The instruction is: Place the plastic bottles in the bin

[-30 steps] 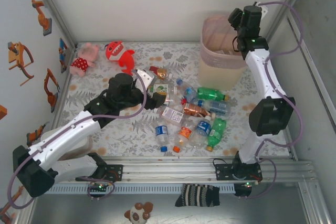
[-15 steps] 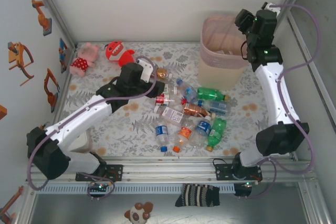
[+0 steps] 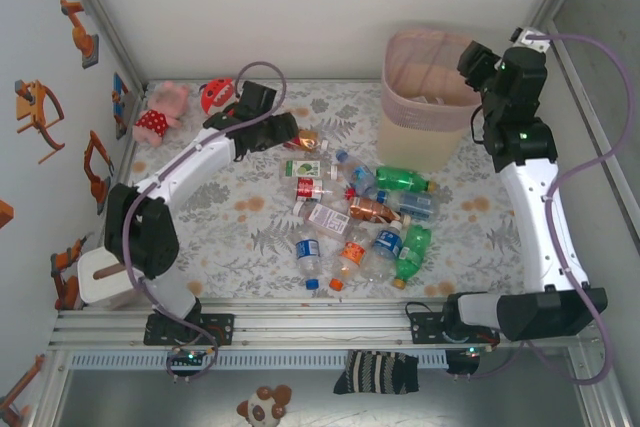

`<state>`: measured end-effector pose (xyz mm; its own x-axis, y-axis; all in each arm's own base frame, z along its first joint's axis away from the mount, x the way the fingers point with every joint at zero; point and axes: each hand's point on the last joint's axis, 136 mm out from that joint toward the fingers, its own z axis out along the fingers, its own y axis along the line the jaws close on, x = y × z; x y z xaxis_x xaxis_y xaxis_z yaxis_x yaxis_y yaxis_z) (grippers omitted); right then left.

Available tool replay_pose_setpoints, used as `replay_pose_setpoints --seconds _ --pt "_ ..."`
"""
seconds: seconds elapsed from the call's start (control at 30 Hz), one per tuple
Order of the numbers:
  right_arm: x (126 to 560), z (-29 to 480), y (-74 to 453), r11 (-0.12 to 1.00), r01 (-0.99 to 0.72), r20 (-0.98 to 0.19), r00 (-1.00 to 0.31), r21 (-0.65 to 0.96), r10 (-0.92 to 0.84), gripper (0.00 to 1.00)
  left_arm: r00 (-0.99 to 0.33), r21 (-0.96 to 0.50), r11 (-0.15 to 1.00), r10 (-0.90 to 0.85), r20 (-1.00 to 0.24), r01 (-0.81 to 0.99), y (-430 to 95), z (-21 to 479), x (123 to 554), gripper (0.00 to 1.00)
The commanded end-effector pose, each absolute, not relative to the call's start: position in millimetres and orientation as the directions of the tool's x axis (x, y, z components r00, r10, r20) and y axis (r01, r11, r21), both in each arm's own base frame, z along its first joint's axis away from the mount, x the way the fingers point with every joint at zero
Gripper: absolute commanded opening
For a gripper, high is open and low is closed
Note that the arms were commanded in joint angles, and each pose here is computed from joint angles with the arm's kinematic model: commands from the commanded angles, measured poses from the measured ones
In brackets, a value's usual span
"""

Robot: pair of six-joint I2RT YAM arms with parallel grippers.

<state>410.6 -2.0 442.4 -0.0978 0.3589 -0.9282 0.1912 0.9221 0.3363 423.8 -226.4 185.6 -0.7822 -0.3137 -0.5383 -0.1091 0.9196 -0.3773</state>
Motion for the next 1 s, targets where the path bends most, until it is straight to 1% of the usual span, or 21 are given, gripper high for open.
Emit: replay_pose_setpoints --seconds 0.0,0.17,0.3,0.5,0.77,0.97 --pt "401.4 439.2 -8.4 0.929 0.222 -0.939 -0.107 0.297 0.326 0.69 -0.728 -0.465 0.821 -0.536 -0.428 -0.332 -221.4 179.0 434.8 0.73" --pt "395.3 438.0 -11.1 0.932 0.234 -0.944 -0.113 0.278 0.31 0.7 -0.678 -0.523 0.717 -0.664 -0.315 -0.46 -229.4 171.0 456.9 0.75" --pt "390.6 438.4 -13.2 0.934 0.241 -0.949 -0.113 0.262 0.295 0.69 -0.649 -0.568 0.618 -0.738 -0.183 -0.542 -243.0 152.8 471.9 0.75" --pt "384.3 440.2 -16.7 0.937 0.255 -0.955 -0.112 0.238 0.273 0.7 -0.583 -0.539 0.502 -0.812 -0.025 -0.676 -252.7 118.7 481.8 0.77" --pt "378.0 439.4 -20.2 0.941 0.267 -0.961 -0.122 0.208 0.247 0.7 -0.503 -0.53 0.383 -0.859 0.097 -0.757 -261.5 83.8 500.4 0.79" --pt "374.1 436.7 -21.3 0.943 0.272 -0.963 -0.133 0.191 0.233 0.7 -0.437 -0.487 0.32 -0.888 0.145 -0.813 -254.9 58.3 506.6 0.79"
